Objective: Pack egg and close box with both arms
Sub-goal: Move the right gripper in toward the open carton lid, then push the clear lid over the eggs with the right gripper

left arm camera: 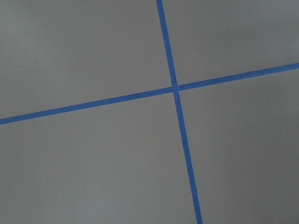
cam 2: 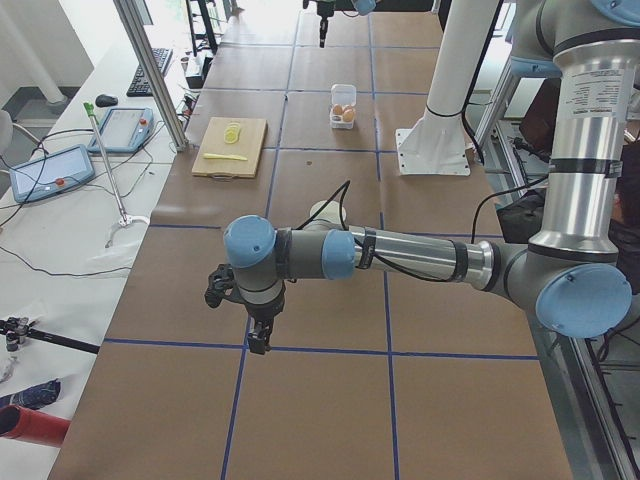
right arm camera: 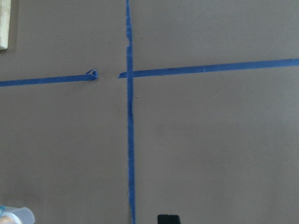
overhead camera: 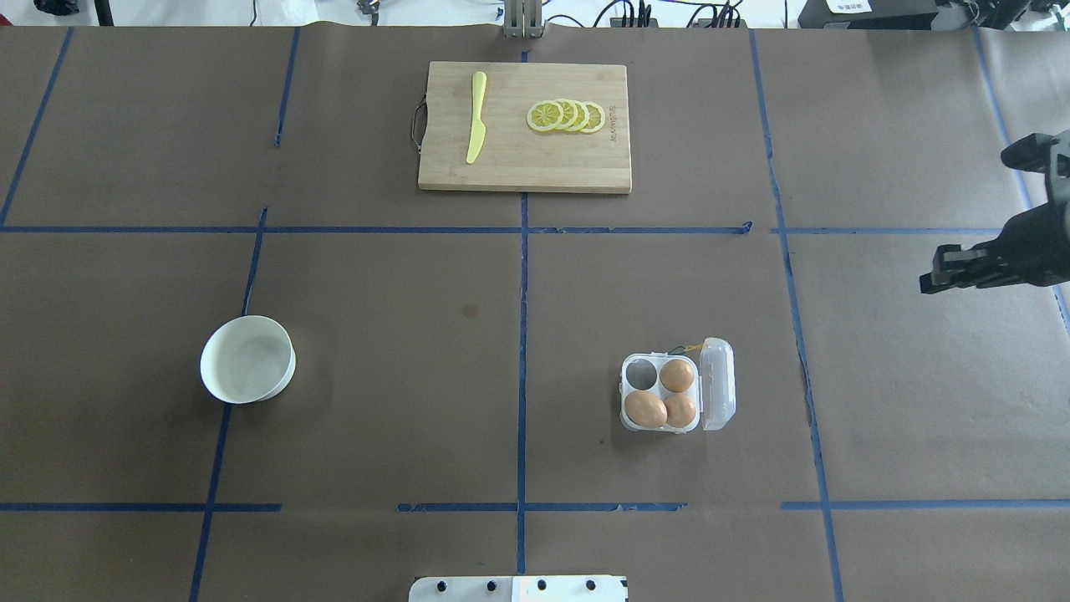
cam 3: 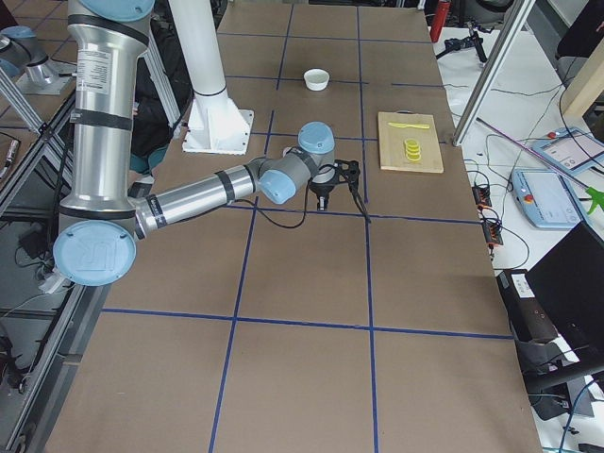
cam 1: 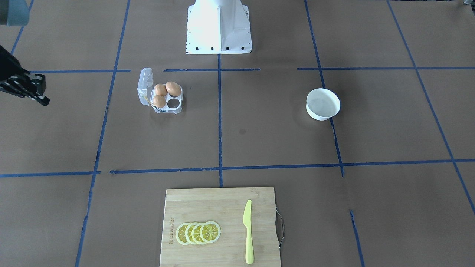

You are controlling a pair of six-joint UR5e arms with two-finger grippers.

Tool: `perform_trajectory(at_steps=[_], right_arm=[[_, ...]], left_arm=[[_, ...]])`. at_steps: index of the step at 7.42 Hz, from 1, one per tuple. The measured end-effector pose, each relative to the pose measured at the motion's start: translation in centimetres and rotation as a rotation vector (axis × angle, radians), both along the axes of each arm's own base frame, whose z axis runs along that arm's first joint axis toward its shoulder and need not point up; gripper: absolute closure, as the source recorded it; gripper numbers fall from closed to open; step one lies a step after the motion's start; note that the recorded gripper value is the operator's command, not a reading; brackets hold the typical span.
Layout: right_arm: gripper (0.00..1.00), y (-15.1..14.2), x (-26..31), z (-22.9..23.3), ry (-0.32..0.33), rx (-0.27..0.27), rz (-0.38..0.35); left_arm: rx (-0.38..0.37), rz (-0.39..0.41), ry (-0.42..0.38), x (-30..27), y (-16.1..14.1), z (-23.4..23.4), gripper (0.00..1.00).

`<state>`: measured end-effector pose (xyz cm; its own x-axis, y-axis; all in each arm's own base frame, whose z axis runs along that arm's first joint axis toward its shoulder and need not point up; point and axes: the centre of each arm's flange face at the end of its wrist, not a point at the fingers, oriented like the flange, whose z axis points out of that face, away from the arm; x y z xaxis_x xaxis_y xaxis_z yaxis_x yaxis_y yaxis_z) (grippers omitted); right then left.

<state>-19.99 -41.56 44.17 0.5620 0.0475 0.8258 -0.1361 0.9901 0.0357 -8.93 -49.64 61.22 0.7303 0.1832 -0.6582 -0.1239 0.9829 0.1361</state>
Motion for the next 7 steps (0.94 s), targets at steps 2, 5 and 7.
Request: perform_trajectory(at_steps=[2,5,7], right_arm=[[1.0,1.9,-7.7,-3.9,-0.076,-0.036,0.015],[1.0,4.9,-16.6,-9.0,-0.14,-0.03,-0.002],[1.0,5.7,-17.8,-9.6,-0.145,-0.024,-0.008]], left_arm=[[0.005,0.0,0.001,0.0,-0.2,-0.2,0.0],[0.01,0.001,0.001,0.0,-0.3,-0.5,0.0],[0.011,0.001,0.001,0.0,-0.3,-0.6,0.0]])
